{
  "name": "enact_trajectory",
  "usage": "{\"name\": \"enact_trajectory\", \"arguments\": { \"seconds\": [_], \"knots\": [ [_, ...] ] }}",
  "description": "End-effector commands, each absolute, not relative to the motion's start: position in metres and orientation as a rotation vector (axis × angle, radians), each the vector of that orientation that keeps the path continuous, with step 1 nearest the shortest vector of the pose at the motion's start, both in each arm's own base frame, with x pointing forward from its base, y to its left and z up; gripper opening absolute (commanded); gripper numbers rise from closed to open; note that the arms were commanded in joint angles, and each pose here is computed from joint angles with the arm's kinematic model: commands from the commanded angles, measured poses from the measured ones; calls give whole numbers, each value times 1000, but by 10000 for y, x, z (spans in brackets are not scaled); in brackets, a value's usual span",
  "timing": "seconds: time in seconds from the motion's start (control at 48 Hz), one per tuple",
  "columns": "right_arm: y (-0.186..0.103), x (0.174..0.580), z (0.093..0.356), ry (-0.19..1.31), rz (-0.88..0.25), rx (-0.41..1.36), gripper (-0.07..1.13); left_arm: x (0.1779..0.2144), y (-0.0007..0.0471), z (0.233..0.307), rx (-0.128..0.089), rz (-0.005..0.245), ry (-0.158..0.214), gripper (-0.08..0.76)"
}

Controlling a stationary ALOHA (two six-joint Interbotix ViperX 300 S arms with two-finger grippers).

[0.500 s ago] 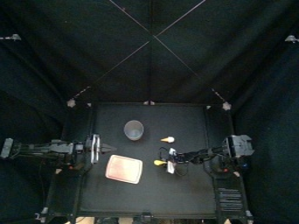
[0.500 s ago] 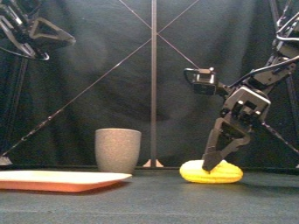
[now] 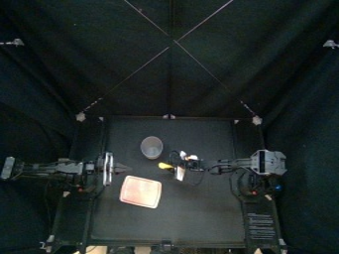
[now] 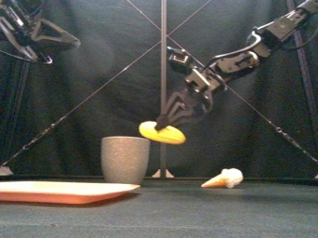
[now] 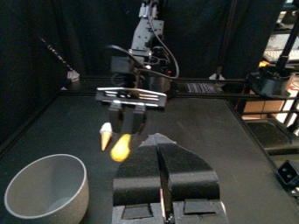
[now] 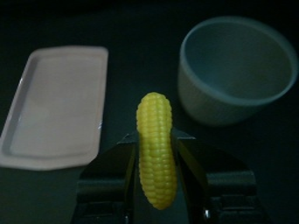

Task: Pick the corn then place it in the grey bowl
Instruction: Place corn in the grey bowl

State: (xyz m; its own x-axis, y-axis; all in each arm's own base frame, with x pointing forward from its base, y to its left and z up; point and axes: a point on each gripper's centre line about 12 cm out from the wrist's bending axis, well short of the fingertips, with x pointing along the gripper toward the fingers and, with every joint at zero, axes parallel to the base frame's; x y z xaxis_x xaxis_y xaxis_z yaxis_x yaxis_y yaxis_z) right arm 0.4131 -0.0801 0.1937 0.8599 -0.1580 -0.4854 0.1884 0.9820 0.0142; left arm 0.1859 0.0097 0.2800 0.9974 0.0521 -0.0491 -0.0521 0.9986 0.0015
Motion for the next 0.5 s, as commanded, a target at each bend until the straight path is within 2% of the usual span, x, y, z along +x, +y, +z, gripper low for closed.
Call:
{"name": "enact_trajectory", "arguments": {
  "seconds": [0.021,0.229,0.375,0.5],
  "knots": [
    [-1034,4297,2423,392,-221,32,478,1871,101,2914,3,54,18,-28],
    [-1390,4546,2636,328,-284,36,478,1871,101,2914,0,54,18,-28],
    [-1547,4760,2567,337,-303,40,494,1871,101,2914,1,54,18,-28],
    [-1680,4885,2412,389,-327,68,577,1874,101,2911,1,54,20,-28]
  ]
}}
